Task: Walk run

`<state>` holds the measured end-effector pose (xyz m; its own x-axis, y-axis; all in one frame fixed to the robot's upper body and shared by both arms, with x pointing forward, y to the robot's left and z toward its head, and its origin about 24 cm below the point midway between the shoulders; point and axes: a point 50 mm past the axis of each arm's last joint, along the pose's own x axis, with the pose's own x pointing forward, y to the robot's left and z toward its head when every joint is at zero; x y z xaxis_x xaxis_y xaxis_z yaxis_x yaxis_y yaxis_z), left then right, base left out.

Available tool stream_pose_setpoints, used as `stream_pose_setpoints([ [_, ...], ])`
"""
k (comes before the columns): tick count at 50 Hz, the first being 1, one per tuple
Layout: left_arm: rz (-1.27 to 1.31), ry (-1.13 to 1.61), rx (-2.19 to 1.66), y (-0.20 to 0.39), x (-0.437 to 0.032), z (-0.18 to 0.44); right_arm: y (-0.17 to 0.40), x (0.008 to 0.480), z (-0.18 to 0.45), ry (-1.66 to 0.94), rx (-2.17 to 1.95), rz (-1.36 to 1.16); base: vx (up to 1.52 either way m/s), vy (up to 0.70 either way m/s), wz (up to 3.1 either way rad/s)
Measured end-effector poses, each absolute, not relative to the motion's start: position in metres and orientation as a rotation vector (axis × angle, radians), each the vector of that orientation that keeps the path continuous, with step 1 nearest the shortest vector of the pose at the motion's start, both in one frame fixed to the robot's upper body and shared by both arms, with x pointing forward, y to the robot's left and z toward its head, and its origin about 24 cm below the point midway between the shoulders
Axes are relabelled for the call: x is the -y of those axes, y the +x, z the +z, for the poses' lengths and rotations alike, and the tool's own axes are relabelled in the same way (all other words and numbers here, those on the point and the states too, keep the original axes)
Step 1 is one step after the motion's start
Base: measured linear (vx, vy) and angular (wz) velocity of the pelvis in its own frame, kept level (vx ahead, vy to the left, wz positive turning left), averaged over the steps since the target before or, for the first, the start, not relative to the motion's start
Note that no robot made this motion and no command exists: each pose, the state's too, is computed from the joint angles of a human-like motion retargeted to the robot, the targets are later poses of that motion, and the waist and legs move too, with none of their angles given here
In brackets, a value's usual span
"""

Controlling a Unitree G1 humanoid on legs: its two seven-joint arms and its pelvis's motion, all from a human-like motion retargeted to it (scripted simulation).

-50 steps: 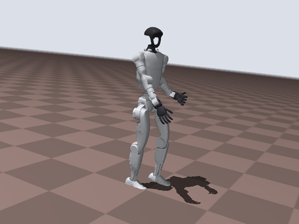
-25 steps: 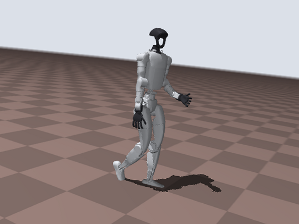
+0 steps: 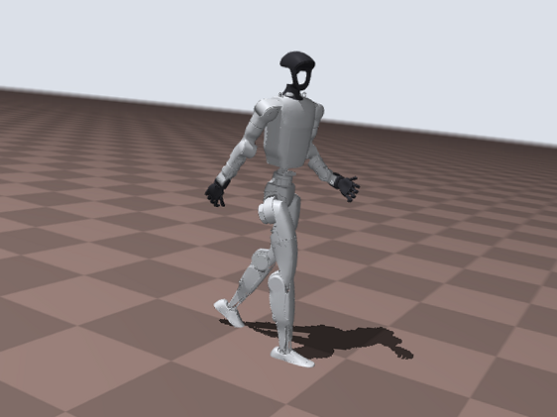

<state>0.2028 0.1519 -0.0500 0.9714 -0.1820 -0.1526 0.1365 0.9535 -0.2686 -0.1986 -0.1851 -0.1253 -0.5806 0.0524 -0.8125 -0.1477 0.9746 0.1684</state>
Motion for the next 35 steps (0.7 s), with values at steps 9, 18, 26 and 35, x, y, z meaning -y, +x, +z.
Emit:
stream_pose_setpoints([
  [9, -0.18, -0.278, -0.132, 0.214, -0.146, -0.042, 0.073, 0.185, -0.174, -0.317, -1.409, 0.151, 0.67, -0.39, -0.07],
  [18, -0.182, -0.275, -0.115, 0.213, -0.146, -0.039, 0.294, 0.14, -0.07, -0.324, -0.683, 0.087, 0.61, -0.26, -0.71],
  [26, -0.207, -0.259, -0.132, 0.207, -0.148, -0.043, 0.361, 0.125, 0.014, -0.331, -0.307, -0.012, 0.7, -0.21, -0.1],
  [35, -0.176, -0.296, -0.189, 0.196, -0.147, -0.055, 0.3, 0.14, -0.062, -0.328, -0.576, 0.05, 0.89, -0.13, -0.47],
])
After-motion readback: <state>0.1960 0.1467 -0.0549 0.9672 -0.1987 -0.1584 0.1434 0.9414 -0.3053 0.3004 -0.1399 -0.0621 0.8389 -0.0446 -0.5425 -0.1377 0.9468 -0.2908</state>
